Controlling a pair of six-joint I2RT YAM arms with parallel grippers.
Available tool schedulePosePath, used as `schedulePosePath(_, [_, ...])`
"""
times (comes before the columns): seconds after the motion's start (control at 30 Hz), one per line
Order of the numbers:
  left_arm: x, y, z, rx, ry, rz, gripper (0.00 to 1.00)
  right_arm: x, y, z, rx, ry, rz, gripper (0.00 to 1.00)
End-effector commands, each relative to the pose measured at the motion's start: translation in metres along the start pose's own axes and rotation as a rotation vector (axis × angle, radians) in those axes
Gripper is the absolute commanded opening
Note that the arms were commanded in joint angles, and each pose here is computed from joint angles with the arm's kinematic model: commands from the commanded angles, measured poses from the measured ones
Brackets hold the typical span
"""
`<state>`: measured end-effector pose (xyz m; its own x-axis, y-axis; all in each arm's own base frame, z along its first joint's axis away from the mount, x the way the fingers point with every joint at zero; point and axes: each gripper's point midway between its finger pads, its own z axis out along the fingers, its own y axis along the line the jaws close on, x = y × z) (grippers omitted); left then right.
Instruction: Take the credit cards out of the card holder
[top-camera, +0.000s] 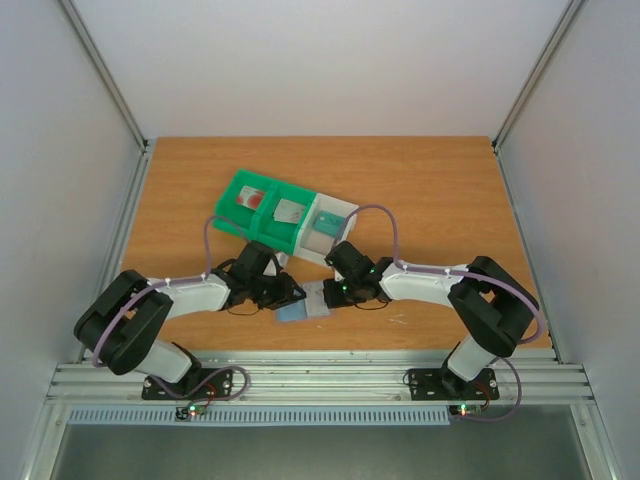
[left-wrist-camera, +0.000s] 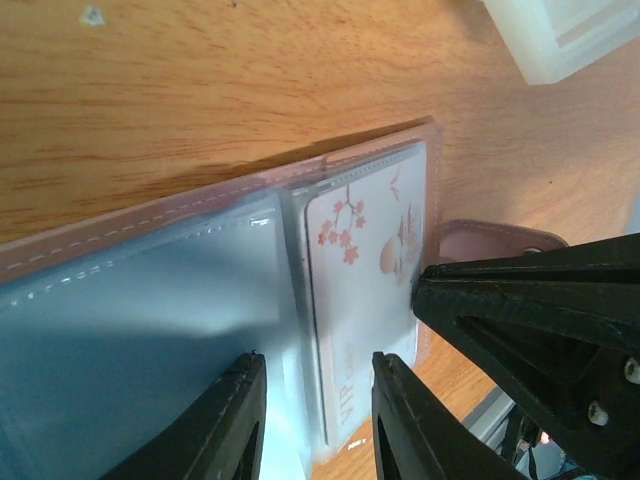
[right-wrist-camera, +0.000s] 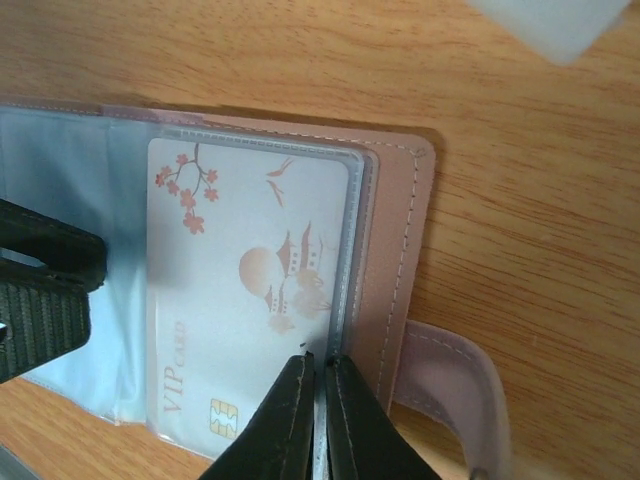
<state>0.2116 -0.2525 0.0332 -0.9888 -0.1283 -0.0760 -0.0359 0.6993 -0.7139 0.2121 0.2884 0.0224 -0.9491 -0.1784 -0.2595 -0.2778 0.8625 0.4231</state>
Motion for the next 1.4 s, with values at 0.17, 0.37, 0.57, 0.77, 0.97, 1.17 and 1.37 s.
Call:
schedulePosePath(0.17, [-0.004, 0.003, 0.006, 0.007, -0.03, 0.028, 0.3, 0.014, 0.001, 0.016, -0.044, 0.043, 0.044, 0.04])
schedulePosePath(0.37, [-0.004, -0.002, 0.005, 0.051, -0.042, 0.024, 0.21, 0.017, 0.0, 0.02, -0.049, 0.05, 0.058, 0.04])
schedulePosePath(0.57, [-0.005, -0.008, 0.004, 0.075, -0.047, 0.038, 0.18, 0.016, 0.0, 0.021, -0.051, 0.049, 0.059, 0.04])
schedulePosePath(0.77, [-0.004, -0.008, 0.006, 0.082, -0.04, 0.039, 0.13, 0.017, 0.001, 0.022, -0.057, 0.052, 0.055, 0.04])
schedulePosePath(0.97, [-0.006, -0.014, 0.003, 0.106, -0.056, 0.052, 0.0, 0.017, -0.002, 0.021, -0.044, 0.048, 0.051, 0.03])
schedulePosePath(1.17, [-0.004, -0.012, 0.001, 0.091, -0.045, 0.061, 0.0, 0.012, -0.006, 0.015, -0.017, 0.017, 0.038, 0.02])
schedulePosePath(1.37, [0.0, -0.009, -0.003, 0.079, -0.045, 0.057, 0.0, 0.015, -0.016, 0.018, 0.021, 0.018, 0.034, 0.01])
